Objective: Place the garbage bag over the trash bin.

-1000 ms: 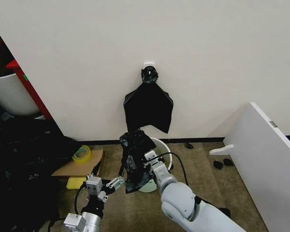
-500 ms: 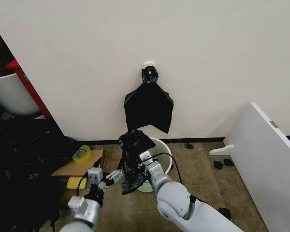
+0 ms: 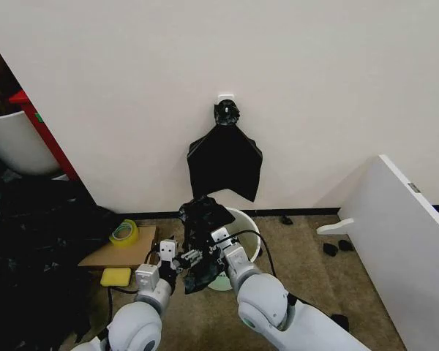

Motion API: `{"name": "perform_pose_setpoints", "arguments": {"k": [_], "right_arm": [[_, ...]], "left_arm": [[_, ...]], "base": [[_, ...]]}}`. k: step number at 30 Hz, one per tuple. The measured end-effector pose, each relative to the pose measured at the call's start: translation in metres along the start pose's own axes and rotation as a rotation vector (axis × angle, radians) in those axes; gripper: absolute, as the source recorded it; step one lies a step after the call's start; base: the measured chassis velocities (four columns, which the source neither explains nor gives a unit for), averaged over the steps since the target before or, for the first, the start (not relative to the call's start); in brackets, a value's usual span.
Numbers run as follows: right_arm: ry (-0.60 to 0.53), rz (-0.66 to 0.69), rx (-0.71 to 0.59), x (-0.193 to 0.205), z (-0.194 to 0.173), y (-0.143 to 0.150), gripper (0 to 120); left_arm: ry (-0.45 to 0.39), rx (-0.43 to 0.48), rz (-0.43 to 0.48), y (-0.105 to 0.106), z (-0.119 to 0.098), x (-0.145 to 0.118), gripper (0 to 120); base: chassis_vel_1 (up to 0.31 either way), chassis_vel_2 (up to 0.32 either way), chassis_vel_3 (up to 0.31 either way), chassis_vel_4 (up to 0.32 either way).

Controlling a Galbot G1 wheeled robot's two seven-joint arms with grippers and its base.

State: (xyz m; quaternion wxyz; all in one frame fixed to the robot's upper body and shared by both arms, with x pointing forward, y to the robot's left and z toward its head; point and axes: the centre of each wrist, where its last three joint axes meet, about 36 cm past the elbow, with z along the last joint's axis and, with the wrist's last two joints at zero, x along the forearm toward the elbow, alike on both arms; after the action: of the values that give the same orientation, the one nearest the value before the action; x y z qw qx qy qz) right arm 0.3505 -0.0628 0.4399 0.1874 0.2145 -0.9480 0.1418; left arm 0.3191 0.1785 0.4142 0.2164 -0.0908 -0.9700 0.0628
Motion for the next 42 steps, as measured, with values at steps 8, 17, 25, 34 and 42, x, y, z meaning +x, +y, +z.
{"name": "perform_pose_setpoints", "arguments": {"k": [8,17,25,34,42], "right_arm": [[0.004,0.007,0.005,-0.002,0.002,0.000,0],[0.001,0.000,0.007,-0.003,0.001,0.004,0],[0.001,-0.001,0.011,-0.004,0.001,0.004,0],[0.005,0.001,0.012,-0.003,0.002,0.001,0],[0.005,0.003,0.011,-0.003,0.001,-0.001,0]], "left_arm": [[0.003,0.008,-0.039,-0.004,-0.007,-0.029,94],[0.021,0.014,-0.033,-0.007,-0.011,-0.052,94],[0.131,0.043,-0.085,-0.022,-0.020,-0.062,94],[0.207,0.052,-0.124,-0.030,-0.023,-0.078,93],[0.297,0.120,-0.131,-0.033,-0.035,-0.094,79]], "base": [[0.000,0.000,0.000,0.000],[0.000,0.000,0.000,0.000],[0.000,0.000,0.000,0.000],[0.000,0.000,0.000,0.000],[0.000,0.000,0.000,0.000]]}}
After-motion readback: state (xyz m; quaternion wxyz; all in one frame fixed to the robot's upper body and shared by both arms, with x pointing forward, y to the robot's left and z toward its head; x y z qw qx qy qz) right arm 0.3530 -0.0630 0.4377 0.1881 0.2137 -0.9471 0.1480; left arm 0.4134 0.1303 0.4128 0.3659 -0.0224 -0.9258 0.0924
